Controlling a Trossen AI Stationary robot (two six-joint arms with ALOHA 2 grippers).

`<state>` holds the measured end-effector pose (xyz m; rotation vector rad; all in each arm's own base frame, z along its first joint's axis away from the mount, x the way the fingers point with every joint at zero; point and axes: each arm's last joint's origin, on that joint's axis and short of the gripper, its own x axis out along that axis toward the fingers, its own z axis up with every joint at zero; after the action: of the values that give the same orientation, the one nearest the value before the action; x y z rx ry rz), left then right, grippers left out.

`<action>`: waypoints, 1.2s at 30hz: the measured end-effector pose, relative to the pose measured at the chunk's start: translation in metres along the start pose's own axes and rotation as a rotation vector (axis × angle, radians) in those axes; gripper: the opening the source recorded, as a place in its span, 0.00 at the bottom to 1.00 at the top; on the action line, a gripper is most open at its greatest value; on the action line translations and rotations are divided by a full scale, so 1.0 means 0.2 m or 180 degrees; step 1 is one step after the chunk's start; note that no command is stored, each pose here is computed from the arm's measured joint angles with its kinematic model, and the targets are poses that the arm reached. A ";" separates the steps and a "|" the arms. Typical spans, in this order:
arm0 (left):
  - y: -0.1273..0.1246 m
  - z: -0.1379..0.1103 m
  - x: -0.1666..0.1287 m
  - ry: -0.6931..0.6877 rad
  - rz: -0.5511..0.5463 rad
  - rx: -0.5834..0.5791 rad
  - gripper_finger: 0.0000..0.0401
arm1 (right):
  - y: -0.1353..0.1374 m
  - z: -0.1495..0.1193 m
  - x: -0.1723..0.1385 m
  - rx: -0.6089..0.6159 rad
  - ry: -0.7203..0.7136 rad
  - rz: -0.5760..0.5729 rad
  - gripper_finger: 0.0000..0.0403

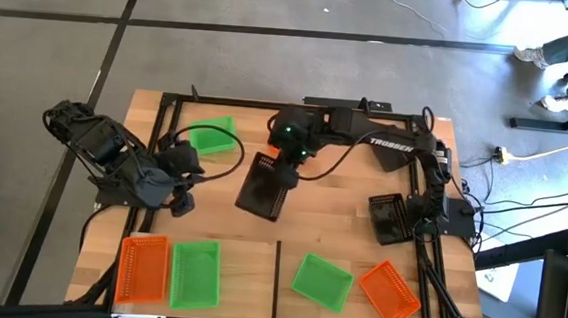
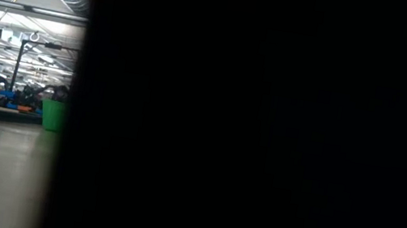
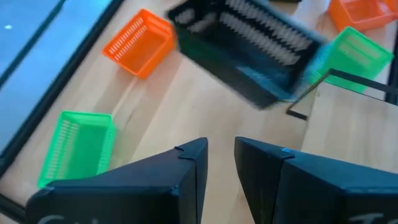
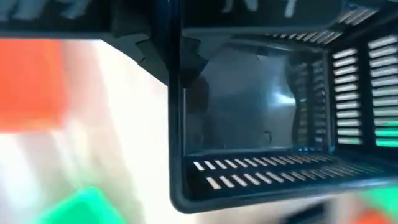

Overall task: Stack baskets on shelf by color
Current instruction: Put the left black basket on the shelf

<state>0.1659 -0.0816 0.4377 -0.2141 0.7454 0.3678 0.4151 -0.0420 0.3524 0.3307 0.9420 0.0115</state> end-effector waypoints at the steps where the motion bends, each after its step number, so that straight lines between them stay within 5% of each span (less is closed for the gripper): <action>1: 0.00 0.00 0.00 -0.0024 0.0037 0.0007 0.17 | 0.01 0.00 -0.02 -0.0027 0.0024 0.0133 0.00; 20: 0.03 0.01 0.00 -0.0327 0.0449 -0.0193 0.18 | 0.40 -0.02 -0.08 -0.0656 -0.0122 0.0725 0.00; 36: 0.05 0.01 0.01 -0.0228 0.0440 -0.0073 0.18 | 0.58 -0.05 0.26 -0.0121 0.0009 0.0808 0.00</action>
<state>0.1655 -0.0717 0.4376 -0.1705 0.6873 0.5128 0.4532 0.0787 0.3390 0.4132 0.8966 0.2622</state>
